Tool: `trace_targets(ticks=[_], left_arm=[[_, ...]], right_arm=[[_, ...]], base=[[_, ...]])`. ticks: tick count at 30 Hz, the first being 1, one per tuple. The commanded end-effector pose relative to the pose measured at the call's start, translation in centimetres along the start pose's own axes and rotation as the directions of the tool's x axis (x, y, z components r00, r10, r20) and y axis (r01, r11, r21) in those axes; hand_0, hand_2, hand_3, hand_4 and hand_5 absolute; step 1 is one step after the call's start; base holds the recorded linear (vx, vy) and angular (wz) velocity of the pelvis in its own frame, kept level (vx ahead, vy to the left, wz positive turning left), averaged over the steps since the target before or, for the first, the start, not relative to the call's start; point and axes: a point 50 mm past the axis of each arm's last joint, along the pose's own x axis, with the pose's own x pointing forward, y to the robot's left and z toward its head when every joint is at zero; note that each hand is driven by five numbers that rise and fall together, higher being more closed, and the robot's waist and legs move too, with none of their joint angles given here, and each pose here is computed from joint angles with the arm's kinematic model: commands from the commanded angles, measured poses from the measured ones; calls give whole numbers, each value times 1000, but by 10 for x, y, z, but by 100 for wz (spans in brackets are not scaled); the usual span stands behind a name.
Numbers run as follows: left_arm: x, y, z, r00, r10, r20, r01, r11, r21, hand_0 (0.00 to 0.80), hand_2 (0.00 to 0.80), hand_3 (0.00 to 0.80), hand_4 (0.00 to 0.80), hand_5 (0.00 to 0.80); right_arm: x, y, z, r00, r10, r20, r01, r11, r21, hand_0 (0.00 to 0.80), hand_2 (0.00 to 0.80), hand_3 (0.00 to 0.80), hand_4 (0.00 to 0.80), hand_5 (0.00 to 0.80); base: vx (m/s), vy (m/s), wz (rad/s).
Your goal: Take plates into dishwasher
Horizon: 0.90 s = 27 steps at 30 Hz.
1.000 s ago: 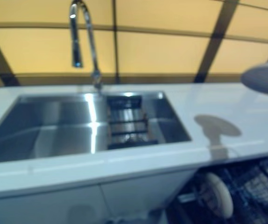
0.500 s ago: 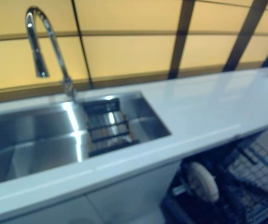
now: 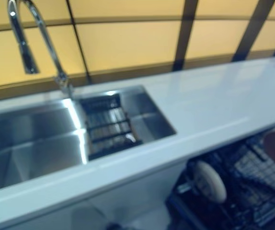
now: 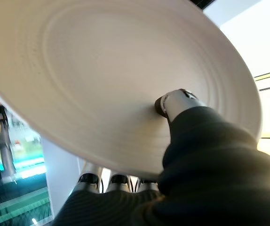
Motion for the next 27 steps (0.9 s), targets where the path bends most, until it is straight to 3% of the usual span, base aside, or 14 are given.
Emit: trace_targets(ticks=[1,8,27], left_arm=[[-2,13,10,1000,28,14,-29,998,48,0,0,0,0,0],[-3,13,11,999,30,26,-32,997,68,0,0,0,0,0],[-3,11,24,997,21,78,-27,997,66,0,0,0,0,0]], right_arm=[[12,-7,21,997,-80,-18,82,989,127,800,800,800,800,800],[7,32,16,997,-5,-79,14,993,114,800,800,800,800,800],[1,61,15,995,37,-95,-27,993,114,800,800,800,800,800]], base=[[-52,-42,-2],[-53,-41,-2],[-20,-9,0]])
